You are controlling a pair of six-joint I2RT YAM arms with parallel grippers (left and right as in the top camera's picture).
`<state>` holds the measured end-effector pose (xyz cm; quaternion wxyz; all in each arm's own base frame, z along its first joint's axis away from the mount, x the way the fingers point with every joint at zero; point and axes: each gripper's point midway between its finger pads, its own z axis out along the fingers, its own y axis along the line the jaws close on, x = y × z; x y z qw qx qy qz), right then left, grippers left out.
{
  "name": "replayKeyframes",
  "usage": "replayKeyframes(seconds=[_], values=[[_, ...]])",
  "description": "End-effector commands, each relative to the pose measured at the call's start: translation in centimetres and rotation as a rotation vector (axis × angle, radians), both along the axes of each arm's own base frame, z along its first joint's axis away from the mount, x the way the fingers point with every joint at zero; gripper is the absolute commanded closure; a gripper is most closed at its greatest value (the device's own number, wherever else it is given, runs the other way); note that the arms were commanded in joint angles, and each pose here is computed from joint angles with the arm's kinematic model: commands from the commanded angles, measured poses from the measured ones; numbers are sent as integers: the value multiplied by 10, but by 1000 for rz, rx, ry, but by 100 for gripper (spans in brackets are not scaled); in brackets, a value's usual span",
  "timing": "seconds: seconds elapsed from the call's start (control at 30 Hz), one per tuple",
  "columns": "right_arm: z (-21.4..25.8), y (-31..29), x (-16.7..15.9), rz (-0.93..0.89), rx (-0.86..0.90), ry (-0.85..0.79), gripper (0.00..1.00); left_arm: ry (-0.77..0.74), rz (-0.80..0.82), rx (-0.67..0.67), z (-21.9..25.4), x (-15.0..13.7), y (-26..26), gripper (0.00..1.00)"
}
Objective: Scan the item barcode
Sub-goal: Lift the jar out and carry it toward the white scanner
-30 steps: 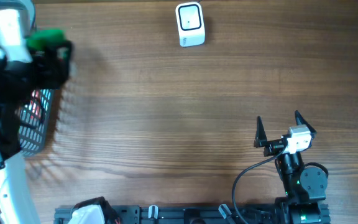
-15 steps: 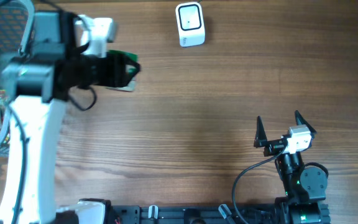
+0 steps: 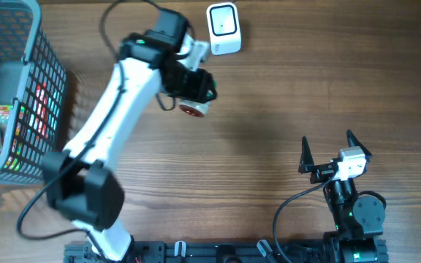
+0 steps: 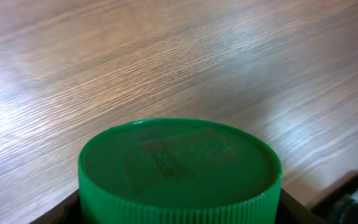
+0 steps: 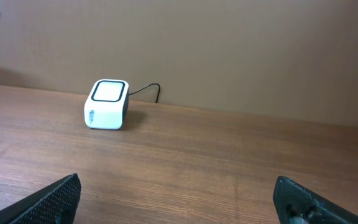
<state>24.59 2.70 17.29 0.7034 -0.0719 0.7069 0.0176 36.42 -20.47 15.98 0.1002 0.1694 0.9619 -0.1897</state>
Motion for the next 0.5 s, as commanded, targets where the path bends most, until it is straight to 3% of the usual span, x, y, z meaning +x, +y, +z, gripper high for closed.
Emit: replayKeyframes(seconds=[0.0, 0.2, 0.47], values=[[1, -3, 0, -16, -1, -6, 0, 46, 84, 87, -35, 6, -18, 62], [1, -3, 0, -16, -1, -6, 1, 97, 241, 145, -78, 13, -39, 59], [1, -3, 0, -16, -1, -6, 0, 29, 353, 253, -120, 24, -55, 57]])
